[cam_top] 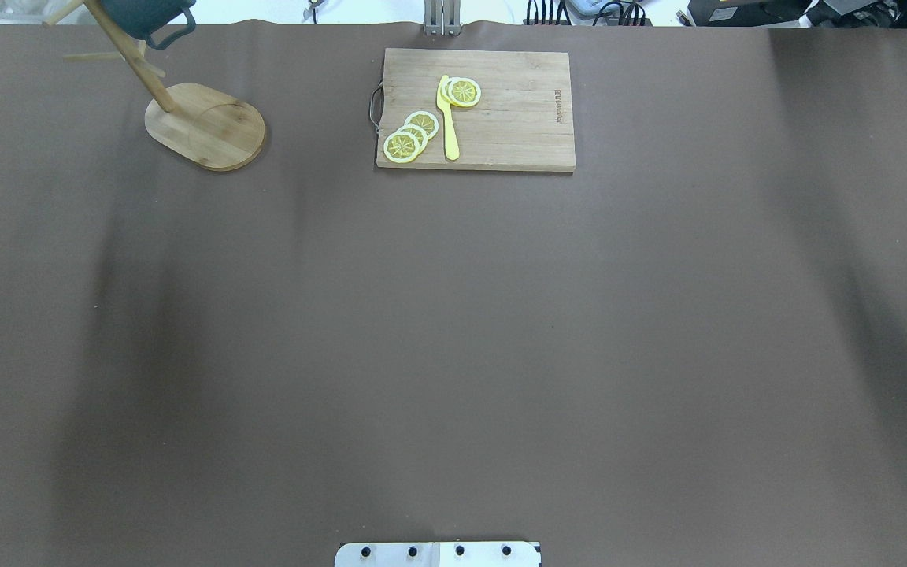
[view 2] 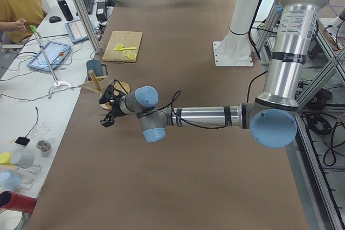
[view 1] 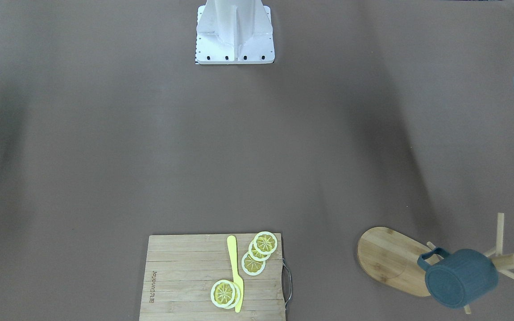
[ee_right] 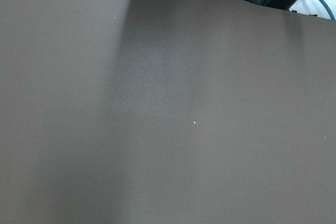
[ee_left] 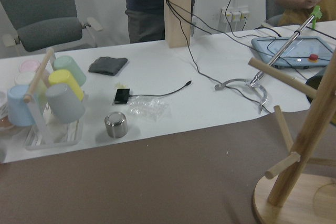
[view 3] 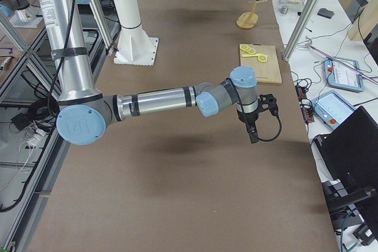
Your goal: Hang cup on storage rack
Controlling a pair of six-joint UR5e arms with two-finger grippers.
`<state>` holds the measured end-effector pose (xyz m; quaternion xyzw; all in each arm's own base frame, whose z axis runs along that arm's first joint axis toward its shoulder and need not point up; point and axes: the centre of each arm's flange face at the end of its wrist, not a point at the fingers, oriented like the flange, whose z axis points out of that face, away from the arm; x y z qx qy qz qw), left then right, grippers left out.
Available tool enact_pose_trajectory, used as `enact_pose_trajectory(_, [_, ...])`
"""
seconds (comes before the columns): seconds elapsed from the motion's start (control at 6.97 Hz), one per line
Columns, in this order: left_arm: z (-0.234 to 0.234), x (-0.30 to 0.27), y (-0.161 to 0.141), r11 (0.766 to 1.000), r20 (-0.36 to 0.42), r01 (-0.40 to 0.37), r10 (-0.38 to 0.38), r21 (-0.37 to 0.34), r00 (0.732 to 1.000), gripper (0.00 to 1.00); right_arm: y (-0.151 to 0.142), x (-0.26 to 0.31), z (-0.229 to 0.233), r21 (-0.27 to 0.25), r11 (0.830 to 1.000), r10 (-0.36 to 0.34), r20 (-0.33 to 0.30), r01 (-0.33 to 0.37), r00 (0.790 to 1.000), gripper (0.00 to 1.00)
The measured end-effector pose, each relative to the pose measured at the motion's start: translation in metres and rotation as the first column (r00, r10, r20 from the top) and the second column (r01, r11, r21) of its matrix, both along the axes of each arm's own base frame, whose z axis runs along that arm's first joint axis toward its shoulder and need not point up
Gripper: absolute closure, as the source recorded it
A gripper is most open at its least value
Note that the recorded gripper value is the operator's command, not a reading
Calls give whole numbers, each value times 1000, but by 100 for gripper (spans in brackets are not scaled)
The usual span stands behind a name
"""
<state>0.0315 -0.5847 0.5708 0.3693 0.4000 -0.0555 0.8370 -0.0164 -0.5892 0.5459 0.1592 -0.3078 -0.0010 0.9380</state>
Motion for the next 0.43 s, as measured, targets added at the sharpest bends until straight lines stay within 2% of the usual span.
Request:
enact_pose_trajectory(0.14, [1,-10,-2,994,2,-67,68,-84,998,2,4,6,8,-10,1000,1,-4,-1,1000,0])
enact_pose_trajectory(0.29, [0,-12,-2,975,-14,-117,117,-188,993,2,9,10,18,-21,1000,-4,-12,4,1000,0])
enact_pose_trajectory(0.43, [-6,-11,2,947,-42,-158,153,-280,987,2,15,15,31,-40,999,-12,-17,12,1000,0])
